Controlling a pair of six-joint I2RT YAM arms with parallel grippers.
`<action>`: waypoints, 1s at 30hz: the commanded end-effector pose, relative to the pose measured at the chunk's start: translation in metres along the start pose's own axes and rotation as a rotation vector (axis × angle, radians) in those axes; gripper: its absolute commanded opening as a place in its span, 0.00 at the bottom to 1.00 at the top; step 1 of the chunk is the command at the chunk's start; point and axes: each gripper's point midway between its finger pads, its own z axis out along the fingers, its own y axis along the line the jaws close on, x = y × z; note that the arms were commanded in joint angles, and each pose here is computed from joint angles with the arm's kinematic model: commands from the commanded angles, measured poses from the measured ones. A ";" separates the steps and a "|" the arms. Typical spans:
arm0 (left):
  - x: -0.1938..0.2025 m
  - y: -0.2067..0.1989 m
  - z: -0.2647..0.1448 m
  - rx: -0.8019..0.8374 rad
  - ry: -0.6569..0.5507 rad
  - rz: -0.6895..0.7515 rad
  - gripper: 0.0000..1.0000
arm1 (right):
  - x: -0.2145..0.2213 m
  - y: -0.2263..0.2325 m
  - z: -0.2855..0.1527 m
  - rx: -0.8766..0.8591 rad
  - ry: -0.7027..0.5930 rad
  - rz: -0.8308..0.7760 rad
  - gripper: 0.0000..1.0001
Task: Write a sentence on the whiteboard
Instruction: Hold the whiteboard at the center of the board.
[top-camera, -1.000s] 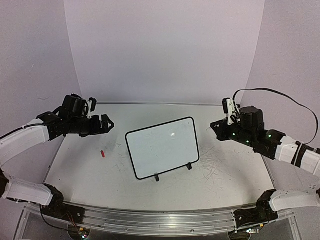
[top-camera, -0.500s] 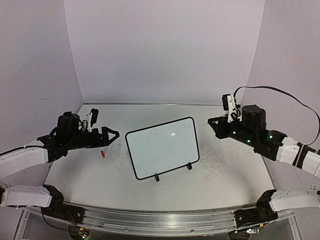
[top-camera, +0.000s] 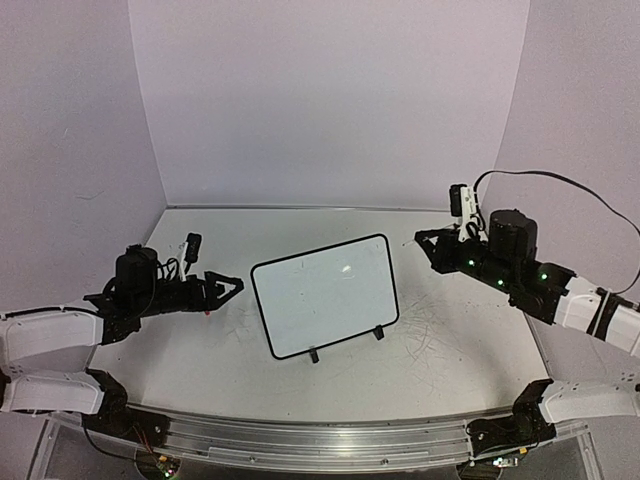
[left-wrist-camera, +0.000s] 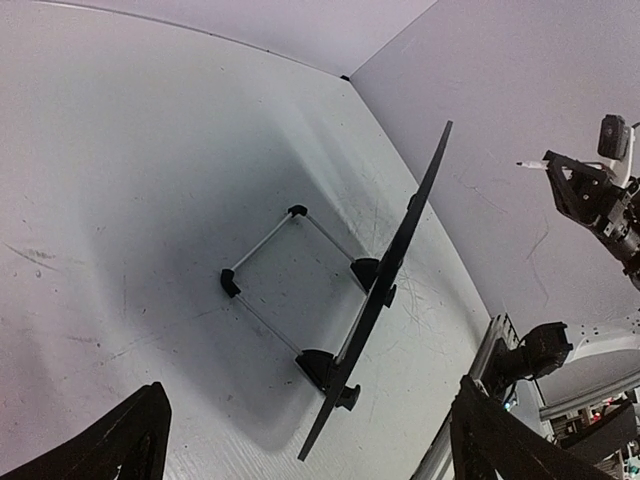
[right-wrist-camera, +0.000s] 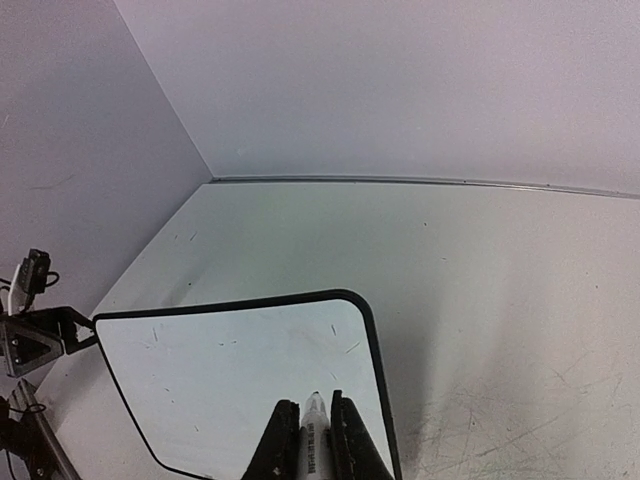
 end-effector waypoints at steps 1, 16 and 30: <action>-0.009 -0.015 -0.001 0.122 -0.085 0.020 0.99 | -0.023 0.014 -0.007 -0.053 -0.076 0.015 0.00; 0.001 -0.031 0.008 0.347 -0.034 0.008 0.83 | -0.016 0.087 0.020 -0.198 -0.005 -0.139 0.00; -0.011 -0.030 0.037 0.408 -0.023 0.003 0.56 | 0.039 0.189 0.084 -0.342 0.115 -0.302 0.00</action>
